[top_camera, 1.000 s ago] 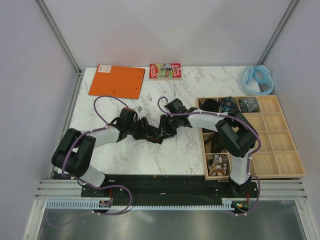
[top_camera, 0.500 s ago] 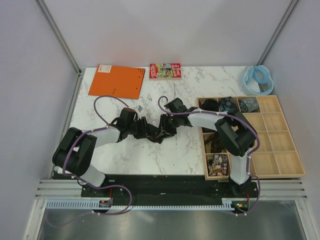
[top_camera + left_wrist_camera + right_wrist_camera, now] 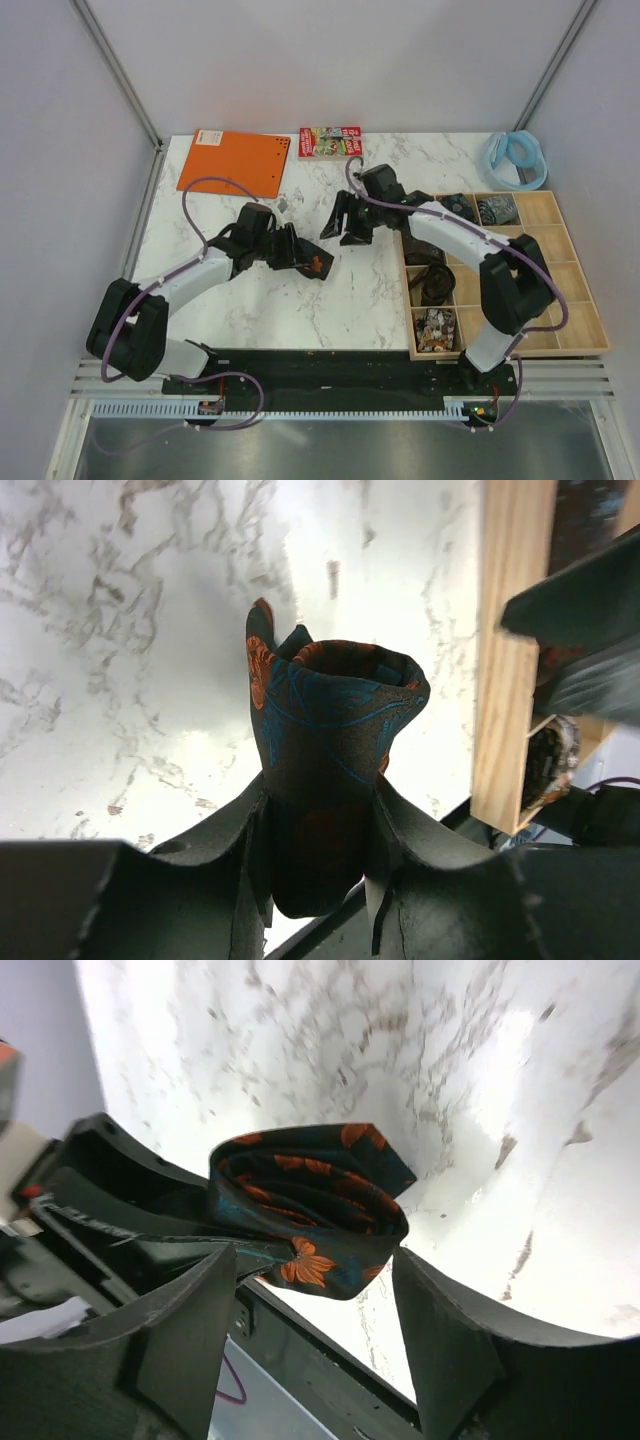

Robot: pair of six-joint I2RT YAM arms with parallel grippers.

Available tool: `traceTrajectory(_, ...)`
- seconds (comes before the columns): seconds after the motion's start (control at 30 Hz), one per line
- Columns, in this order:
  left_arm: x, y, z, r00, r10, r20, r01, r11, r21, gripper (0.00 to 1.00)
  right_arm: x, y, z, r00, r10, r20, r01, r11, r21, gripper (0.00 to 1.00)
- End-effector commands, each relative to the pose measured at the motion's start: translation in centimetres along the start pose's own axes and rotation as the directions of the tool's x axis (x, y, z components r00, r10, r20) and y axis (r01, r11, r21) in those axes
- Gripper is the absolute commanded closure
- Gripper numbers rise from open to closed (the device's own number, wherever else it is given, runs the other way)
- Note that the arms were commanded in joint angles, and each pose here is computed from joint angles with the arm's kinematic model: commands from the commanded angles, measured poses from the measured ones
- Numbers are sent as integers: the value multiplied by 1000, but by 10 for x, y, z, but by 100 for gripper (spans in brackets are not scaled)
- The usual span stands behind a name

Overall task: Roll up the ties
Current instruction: Pick up the tie at the center of the board, then place the tie in the storage box.

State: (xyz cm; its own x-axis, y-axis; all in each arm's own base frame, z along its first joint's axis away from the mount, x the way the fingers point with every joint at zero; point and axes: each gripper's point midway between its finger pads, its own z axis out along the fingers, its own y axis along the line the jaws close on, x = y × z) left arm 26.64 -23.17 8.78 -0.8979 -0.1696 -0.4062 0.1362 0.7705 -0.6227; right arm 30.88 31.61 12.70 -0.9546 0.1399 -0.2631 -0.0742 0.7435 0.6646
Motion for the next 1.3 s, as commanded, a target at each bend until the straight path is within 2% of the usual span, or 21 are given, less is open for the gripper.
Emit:
traceTrajectory(0.0, -24, -34, -24, 997, 44, 62, -47, 998, 44, 98, -42, 20, -62, 984, -23, 177, 27, 999, -21, 27)
traceTrajectory(0.37, -47, -116, -45, 984, 153, 95, -166, 975, 150, 98, -70, 14, -177, 888, -3, 460, -11, 1000, 27, 23)
traceTrajectory(0.5, -52, -161, -45, 969, 224, 107, -243, 946, 215, 98, -73, 9, -216, 823, -4, 567, -37, 997, 61, 22)
traceTrajectory(0.57, -51, -171, -35, 966, 242, 88, -256, 940, 224, 98, -73, 6, -228, 798, -1, 603, -52, 996, 71, 20)
traceTrajectory(0.67, -49, -199, -24, 952, 295, 76, -305, 913, 271, 98, -74, 0, -252, 739, 9, 674, -90, 992, 85, 19)
traceTrajectory(0.8, -46, -243, -13, 931, 358, 73, -360, 867, 346, 98, -70, -3, -292, 631, 21, 775, -126, 989, 76, 17)
traceTrajectory(0.87, -47, -251, -4, 932, 358, 65, -357, 863, 357, 98, -69, -12, -311, 556, 35, 830, -178, 981, 78, 18)
traceTrajectory(0.93, -48, -262, 7, 934, 352, 54, -346, 861, 372, 98, -60, -19, -340, 449, 56, 892, -209, 977, 44, 15)
traceTrajectory(1.0, -48, -276, 19, 933, 356, 49, -346, 854, 389, 98, -51, -15, -367, 358, 73, 931, -180, 984, -8, 13)
traceTrajectory(1.1, -48, -301, 26, 929, 364, 58, -353, 832, 428, 98, -43, -20, -384, 298, 68, 952, -181, 983, -14, 12)
traceTrajectory(1.13, -44, -300, 42, 933, 359, 31, -337, 841, 423, 98, -42, -19, -387, 292, 62, 955, -175, 984, -10, 12)
traceTrajectory(1.27, -39, -330, 62, 933, 358, 25, -327, 820, 470, 98, -39, -22, -390, 306, 31, 952, -185, 982, 27, 12)
